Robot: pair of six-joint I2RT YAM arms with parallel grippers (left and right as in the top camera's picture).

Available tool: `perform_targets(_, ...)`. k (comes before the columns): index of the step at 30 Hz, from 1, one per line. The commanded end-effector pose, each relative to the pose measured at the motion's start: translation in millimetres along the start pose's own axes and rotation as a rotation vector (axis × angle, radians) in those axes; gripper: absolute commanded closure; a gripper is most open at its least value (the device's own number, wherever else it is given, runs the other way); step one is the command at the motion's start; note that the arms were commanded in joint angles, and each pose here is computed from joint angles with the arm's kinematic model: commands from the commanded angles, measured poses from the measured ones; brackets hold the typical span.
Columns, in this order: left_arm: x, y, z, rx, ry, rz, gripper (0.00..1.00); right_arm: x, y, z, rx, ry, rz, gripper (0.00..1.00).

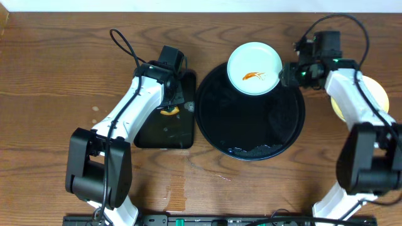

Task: Clean dirty plates on tray and stack at the side
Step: 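Move the right gripper back to grasp the remaining white plate edge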

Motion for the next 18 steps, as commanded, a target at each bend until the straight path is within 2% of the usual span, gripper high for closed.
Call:
perform_targets(1,-8,5,0,-0.001,-0.017,0.013,0.92,23,-4,-4,0.064,0.030,-0.010,0.50)
perform_targets(5,-8,5,0,-0.001,-0.017,0.013,0.92,49,-9,-6,0.128,0.041,0.000,0.53)
perform_targets(9,-8,5,0,-0.001,-0.017,0.013,0.92,68,2,-10,0.137,0.074,0.106,0.55)
perform_targets(11,-8,5,0,-0.001,-0.017,0.013,0.91,75,2,-13,0.148,0.091,0.124,0.60)
perform_targets(14,-8,5,0,-0.001,-0.017,0.013,0.91,82,-3,-20,0.161,0.117,0.106,0.77)
perform_targets(15,-8,5,0,-0.001,-0.017,0.013,0.91,82,-4,-22,0.166,0.125,0.104,0.85)
perform_targets(18,-8,6,0,-0.001,-0.016,0.014,0.91,80,-5,-30,0.180,0.159,0.091,0.94)
Point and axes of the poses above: each gripper's point midway between its finger pads, its own x axis out along the fingers, its own y axis along the line the jaws close on, z = x × y, the point moved 2 cm from there along -x, back along the fingers, and after that the axes turned 13 degrees about x, right-handed, at the moved point
